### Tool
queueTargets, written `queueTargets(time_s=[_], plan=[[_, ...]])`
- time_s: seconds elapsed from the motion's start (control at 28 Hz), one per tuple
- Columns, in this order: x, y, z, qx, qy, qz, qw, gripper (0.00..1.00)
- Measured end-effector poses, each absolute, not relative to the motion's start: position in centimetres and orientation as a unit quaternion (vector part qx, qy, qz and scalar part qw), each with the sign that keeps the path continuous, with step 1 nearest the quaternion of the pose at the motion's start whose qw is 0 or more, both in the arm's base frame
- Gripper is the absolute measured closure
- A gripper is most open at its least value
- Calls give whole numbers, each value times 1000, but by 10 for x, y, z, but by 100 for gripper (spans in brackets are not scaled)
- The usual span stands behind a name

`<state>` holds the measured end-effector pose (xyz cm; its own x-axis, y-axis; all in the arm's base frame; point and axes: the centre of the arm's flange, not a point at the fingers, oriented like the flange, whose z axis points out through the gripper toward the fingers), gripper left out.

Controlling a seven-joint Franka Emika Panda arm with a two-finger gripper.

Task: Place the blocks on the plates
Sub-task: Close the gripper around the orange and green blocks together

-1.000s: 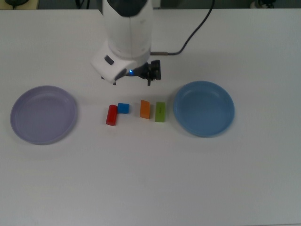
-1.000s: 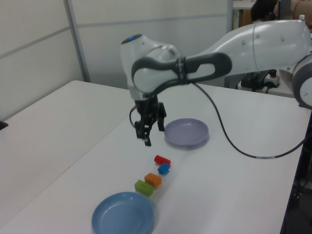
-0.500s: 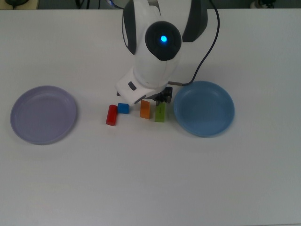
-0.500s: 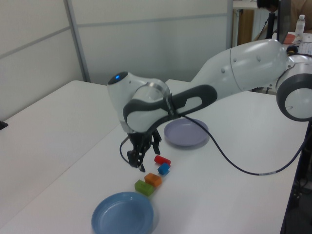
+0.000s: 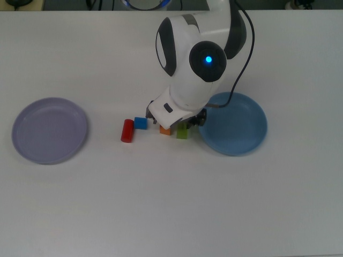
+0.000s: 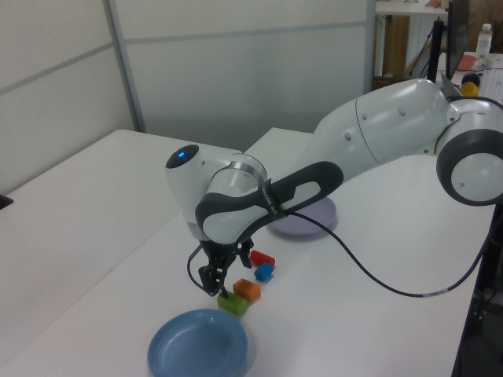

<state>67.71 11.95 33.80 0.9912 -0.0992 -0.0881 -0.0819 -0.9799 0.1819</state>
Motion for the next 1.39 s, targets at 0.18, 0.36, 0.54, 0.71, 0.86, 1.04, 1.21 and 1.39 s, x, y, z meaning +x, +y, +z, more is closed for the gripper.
queueTargets(time_s=[0.18,0.36,0.54,0.71,0.86,1.04,1.21,1.39], plan=[[678,119,333,993,-43,-50,95,6],[677,122,333,993,-41,-49,95,6],[675,131,333,994,-33,-48,97,5],[675,135,333,993,-31,-46,100,5],[675,135,333,993,-30,-46,102,5],[675,134,326,992,-25,-47,112,5],[676,133,314,991,-22,-51,119,5],[676,134,308,991,-20,-54,121,5]])
